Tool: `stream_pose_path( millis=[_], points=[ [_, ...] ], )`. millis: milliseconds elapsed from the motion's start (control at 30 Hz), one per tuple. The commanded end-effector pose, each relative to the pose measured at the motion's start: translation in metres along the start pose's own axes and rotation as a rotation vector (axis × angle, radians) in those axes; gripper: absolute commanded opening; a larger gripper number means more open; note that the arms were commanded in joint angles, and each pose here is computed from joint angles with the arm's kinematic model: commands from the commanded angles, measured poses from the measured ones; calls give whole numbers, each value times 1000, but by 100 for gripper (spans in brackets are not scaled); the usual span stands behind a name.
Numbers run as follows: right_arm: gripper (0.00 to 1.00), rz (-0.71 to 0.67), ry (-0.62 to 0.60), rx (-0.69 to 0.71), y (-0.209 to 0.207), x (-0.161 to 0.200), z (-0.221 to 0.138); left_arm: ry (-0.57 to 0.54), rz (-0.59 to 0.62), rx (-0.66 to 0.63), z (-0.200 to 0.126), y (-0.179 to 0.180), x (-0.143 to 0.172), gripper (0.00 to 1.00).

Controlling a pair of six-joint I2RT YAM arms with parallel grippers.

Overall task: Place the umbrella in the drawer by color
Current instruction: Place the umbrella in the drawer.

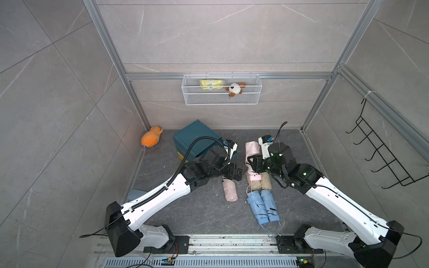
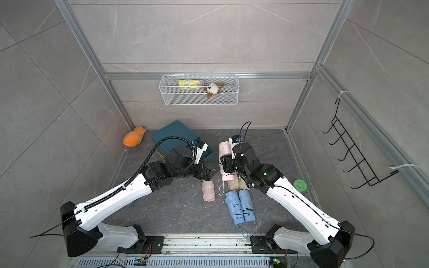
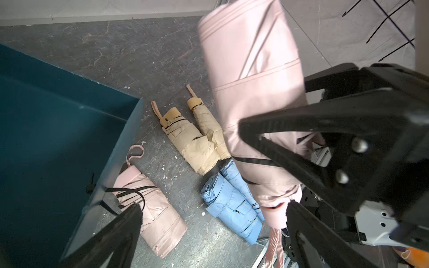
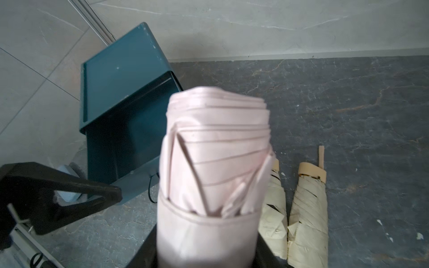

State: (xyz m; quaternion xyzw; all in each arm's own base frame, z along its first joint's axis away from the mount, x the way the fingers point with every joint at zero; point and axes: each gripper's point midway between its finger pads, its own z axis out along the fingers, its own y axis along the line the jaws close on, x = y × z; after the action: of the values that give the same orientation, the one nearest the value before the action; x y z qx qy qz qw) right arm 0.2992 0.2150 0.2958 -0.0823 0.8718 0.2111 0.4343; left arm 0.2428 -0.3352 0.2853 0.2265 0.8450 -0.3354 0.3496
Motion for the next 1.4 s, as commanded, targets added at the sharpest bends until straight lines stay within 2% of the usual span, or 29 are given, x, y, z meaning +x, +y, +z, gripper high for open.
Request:
stream_pose_path(
  millis=[0,300,500,800,1100,1233,1367],
  points=[
    [41,39,-69,-91,17,-30,-7,-45,8,117,-6,-24,-18,100],
    [41,190,-102,-257,29,-56,-7,-86,4,232,-4,-42,-28,100],
    [41,223,-113,-311,35,-62,-12,-79,-6,223,10,-39,-31,100],
    [41,241,-111,-346,38,-60,-16,-130,-25,213,18,-32,-47,100],
    [42,255,-106,-353,35,-54,-14,-199,-30,266,18,-40,-60,100],
    [42,260,-100,-357,34,-50,-13,-223,-25,280,16,-41,-62,95],
    [42,268,-100,-364,33,-49,-12,-213,-29,279,20,-40,-61,86]
  ],
)
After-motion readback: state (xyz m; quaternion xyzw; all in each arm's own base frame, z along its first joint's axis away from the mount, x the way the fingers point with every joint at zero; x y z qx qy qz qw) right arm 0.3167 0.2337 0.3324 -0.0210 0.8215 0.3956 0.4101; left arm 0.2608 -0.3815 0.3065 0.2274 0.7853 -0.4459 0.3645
